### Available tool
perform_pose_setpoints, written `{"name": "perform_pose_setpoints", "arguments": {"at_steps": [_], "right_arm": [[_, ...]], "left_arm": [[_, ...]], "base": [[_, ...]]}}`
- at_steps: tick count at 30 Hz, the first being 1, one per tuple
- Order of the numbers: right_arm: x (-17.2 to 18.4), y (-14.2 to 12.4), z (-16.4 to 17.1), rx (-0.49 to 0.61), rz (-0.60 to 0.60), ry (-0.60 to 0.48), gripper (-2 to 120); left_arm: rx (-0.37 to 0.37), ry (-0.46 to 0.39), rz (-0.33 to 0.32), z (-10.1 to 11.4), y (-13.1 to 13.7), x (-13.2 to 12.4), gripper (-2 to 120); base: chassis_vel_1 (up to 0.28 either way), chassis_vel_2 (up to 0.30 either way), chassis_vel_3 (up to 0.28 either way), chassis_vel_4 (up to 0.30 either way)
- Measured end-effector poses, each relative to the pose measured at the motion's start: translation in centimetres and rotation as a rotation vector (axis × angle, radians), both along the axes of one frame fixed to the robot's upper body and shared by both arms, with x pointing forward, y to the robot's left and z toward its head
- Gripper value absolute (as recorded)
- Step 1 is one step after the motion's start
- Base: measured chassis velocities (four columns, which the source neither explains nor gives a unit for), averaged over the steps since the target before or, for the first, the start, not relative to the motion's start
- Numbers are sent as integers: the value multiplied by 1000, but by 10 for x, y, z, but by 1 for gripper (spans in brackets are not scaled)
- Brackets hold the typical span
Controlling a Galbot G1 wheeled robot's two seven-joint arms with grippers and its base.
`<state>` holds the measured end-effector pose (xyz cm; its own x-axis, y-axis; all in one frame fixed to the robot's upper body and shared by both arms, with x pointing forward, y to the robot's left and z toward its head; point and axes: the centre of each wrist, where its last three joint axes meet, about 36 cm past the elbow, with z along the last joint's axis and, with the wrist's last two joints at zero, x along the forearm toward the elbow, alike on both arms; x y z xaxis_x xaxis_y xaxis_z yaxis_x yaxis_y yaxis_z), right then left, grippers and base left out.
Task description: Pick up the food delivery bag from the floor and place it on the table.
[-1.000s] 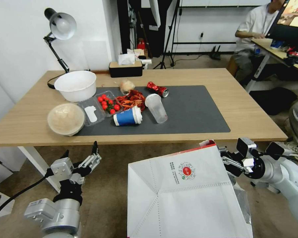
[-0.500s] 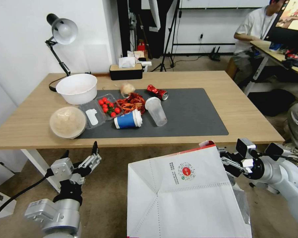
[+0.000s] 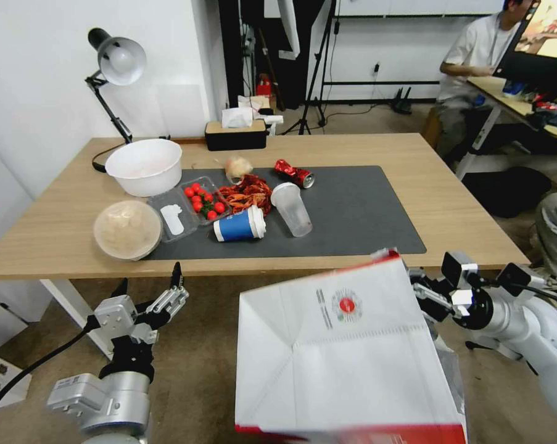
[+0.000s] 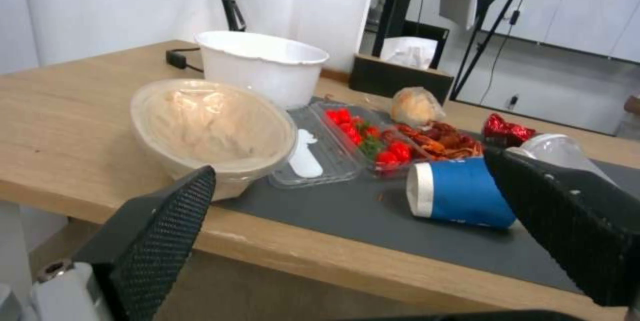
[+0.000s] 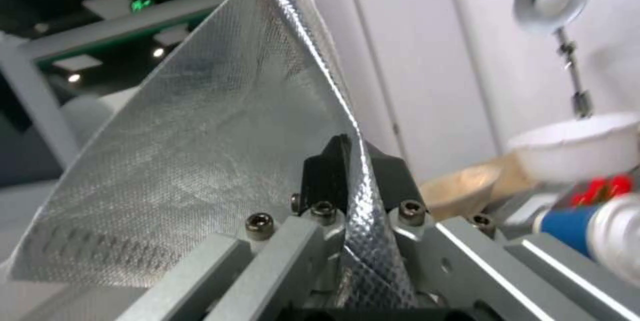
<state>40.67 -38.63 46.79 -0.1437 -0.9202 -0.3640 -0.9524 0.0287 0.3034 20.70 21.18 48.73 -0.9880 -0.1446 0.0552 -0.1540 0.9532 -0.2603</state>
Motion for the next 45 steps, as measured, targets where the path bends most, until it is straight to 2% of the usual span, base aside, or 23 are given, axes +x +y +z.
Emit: {"name": "perform_pose_setpoints", "arguments": {"at_steps": [2,5,6,9,10,12,13,14,19,21,23,24,27,31,45], "right_arm": [[0,1,4,8,-11,-2,0],[-1,6,35,50,-107,-28,0],[-1,6,35,50,-107,-28,0],[-5,9,61,72,-236,-32,0],[-5,9,61,72,-236,-32,0],[-8,13,78,92,-357,-30,0],[-8,13,78,92,-357,-30,0],[-9,18,96,122,-456,-20,0],[-8,22,111,142,-522,-16,0],[-3,24,125,155,-628,-2,0],[0,27,128,161,-704,25,0],[0,27,128,161,-704,25,0],[8,29,135,184,-835,69,0],[15,25,141,217,-918,125,0],[29,10,143,195,-1123,217,0]], "left_arm": [[1,-1,1,0,0,0,100],[3,-7,4,-2,0,0,100],[3,-7,4,-2,0,0,100],[3,-9,5,-3,0,1,100],[3,-9,5,-3,0,1,100],[3,-10,5,-4,0,1,100],[3,-10,5,-4,0,1,100],[5,-12,6,-4,-1,1,100],[8,-15,8,-4,-1,1,100],[10,-19,10,-4,-1,0,100],[11,-23,12,-4,-1,-1,100],[11,-23,12,-4,-1,-1,100],[15,-24,11,-5,-2,-2,100],[19,-23,4,-7,-3,-2,100],[22,-22,1,-13,-7,-3,100]], "base": [[0,0,0,0],[0,0,0,0],[0,0,0,0],[0,0,0,0],[0,0,0,0],[0,0,0,0],[0,0,0,0],[0,0,0,0],[0,0,0,0],[0,0,0,0],[0,0,0,0],[0,0,0,0],[0,0,0,0],[0,0,0,0],[0,0,0,0]]}}
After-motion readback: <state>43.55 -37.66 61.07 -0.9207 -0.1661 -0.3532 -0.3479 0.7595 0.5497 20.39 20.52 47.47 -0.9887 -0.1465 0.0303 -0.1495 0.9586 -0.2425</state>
